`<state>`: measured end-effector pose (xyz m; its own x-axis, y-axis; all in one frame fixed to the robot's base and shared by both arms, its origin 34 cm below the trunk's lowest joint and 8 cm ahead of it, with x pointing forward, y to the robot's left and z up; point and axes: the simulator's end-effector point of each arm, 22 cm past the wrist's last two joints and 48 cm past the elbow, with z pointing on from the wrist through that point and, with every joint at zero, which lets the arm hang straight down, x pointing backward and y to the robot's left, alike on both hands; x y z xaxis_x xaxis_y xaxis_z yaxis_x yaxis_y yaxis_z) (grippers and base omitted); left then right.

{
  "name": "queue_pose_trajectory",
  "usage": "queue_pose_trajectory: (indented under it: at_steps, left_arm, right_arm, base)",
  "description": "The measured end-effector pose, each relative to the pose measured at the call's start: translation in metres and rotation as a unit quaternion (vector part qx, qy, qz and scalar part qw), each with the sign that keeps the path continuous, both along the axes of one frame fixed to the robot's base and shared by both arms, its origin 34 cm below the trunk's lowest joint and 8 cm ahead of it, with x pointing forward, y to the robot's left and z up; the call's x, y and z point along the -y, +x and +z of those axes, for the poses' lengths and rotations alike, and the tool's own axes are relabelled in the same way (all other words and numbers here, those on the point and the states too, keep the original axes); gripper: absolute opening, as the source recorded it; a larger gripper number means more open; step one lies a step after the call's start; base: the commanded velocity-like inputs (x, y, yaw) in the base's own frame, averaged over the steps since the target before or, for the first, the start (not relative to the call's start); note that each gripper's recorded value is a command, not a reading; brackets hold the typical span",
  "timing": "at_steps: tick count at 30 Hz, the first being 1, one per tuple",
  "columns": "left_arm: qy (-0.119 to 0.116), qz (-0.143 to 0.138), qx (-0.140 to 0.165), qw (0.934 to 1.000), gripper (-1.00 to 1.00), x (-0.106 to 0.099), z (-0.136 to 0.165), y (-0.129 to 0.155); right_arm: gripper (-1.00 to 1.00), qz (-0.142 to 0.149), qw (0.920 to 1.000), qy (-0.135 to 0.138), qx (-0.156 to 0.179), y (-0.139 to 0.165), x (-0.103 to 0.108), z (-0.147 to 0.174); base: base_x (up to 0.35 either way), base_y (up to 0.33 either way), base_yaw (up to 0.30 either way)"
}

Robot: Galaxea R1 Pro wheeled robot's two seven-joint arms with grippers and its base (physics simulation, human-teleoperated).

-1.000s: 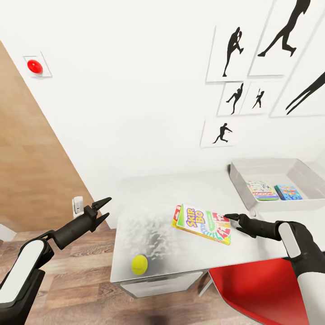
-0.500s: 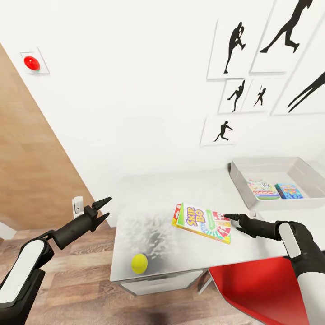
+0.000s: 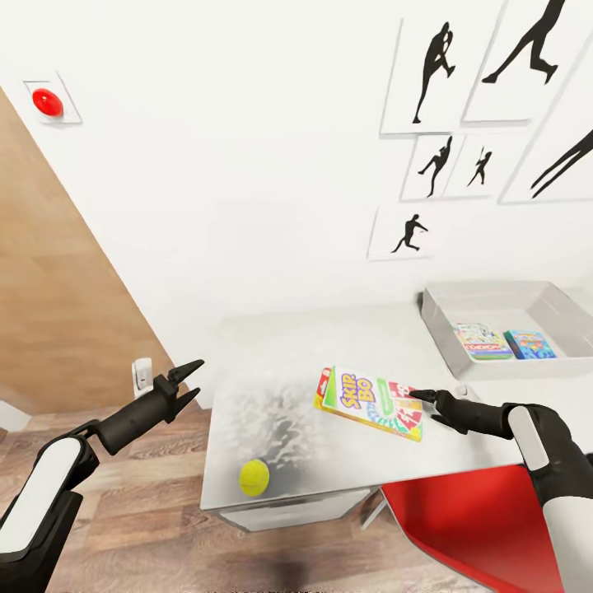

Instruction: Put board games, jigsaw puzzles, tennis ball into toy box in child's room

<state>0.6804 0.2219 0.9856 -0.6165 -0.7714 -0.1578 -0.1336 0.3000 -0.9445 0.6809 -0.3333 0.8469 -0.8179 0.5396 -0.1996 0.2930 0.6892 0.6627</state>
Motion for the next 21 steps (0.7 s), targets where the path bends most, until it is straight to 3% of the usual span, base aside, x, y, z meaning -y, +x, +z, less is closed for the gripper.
queue_pose_trajectory:
  at_steps: [21]
  left_arm:
    - [0.000,-0.001,-0.016,0.9999,1.00,0.000,-0.019,-0.001]
  right_arm:
    - [1.00,0.000,0.9999,0.000,-0.017,-0.006,-0.001,-0.020]
  base:
    - [0.000,0.000,0.000]
